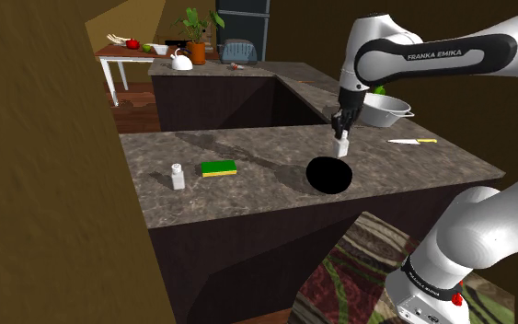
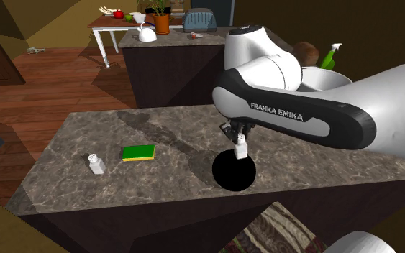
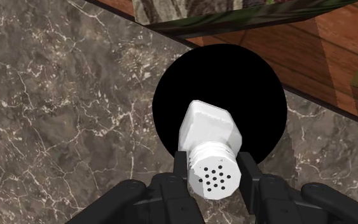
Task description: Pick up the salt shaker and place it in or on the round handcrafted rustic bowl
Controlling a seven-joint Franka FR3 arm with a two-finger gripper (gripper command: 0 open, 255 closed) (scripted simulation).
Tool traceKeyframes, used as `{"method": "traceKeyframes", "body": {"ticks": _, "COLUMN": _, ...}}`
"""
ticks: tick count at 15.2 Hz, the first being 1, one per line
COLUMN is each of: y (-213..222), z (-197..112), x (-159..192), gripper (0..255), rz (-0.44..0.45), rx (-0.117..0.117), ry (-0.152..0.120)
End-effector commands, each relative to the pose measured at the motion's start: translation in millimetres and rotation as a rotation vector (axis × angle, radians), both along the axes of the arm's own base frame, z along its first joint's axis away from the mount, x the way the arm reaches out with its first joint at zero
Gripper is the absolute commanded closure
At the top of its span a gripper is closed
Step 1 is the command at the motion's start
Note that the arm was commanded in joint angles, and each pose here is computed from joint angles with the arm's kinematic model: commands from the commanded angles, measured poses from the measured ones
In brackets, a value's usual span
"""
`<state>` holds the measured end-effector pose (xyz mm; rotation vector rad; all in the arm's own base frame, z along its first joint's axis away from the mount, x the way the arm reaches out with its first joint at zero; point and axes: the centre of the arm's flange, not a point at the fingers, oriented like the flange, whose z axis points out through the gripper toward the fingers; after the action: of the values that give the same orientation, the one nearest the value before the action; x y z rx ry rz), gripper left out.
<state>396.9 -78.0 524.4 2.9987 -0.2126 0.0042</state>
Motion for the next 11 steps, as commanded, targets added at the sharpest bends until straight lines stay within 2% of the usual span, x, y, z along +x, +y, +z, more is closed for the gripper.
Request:
{"method": "traceKeyframes", "body": {"ticks": 1, "y": 0, "z": -10, "x": 0, "gripper": 255, "rz": 0.000, "rx": 0.000, "ry": 0.000}}
{"method": "traceKeyframes", "body": {"ticks": 11, "y": 0, "z": -58, "x": 0, "gripper": 255, "rz": 0.000, "rx": 0.000, "ry": 0.000}}
